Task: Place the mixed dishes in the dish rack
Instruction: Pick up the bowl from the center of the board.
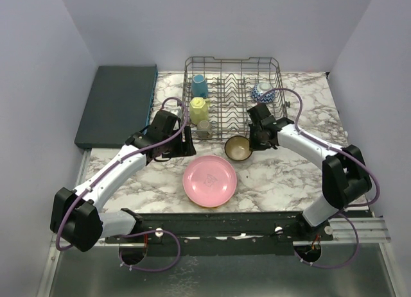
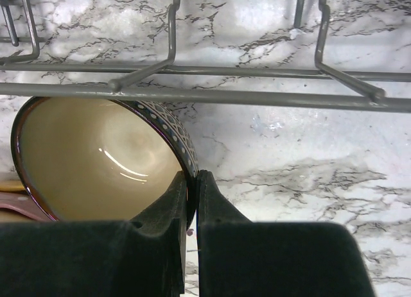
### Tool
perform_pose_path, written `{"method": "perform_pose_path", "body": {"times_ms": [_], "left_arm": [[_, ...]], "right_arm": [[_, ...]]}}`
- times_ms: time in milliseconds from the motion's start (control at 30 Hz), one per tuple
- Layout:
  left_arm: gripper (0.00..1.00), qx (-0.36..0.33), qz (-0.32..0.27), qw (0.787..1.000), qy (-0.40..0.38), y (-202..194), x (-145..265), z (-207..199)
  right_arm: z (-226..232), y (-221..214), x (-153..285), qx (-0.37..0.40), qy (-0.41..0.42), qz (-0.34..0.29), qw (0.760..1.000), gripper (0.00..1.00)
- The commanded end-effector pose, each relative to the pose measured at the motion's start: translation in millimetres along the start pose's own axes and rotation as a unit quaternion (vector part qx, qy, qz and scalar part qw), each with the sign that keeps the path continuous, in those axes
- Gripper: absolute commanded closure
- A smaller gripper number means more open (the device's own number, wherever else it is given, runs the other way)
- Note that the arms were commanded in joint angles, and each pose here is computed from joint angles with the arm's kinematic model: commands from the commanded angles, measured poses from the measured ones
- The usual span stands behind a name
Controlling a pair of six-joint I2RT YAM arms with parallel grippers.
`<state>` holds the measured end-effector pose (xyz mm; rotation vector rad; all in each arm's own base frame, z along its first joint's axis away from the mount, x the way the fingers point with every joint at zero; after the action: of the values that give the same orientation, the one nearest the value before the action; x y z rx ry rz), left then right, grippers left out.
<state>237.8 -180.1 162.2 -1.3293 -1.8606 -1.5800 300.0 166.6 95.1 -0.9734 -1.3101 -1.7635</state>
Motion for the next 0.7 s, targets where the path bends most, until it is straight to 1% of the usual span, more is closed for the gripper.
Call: {"method": "perform_pose_path", "body": {"times_ms": [0,233,433,533,667], "left_arm": [[0.27,-0.009,-0.02,1.0,-0.015,15,10,-10],[0.27,-0.008,-0.021,0.999,-0.041,21,17,-21],[0.27,0.0,-0.017,0.997,-0.076,26,22,-34],[0.26,0.002,-0.026,0.996,-0.088,33,30,-40],[0.26,0.002,-0.031,0.994,-0.104,42,38,-48]], "right_arm": [[-1,11,20,-0.004,0.003,-0.033,0.999,1.0],[1,18,37,-0.006,0.012,-0.048,0.999,0.99],[13,24,55,0.002,0.053,-0.052,0.997,0.99],[21,26,63,0.013,0.071,-0.053,0.996,1.0],[34,28,72,0.037,0.073,-0.061,0.995,0.99]]}}
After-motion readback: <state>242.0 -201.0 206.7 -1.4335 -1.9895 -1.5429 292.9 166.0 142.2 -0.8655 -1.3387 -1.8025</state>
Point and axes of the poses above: each gripper's point midway between its finger pads, its own x axis back along the fingers, its own z axis along the line the jaws close on, y = z × x, the point moved 3 cm from there along x, back along the fingers, and after that the axes turned 10 degrees about -x, right-handed, at the moved point
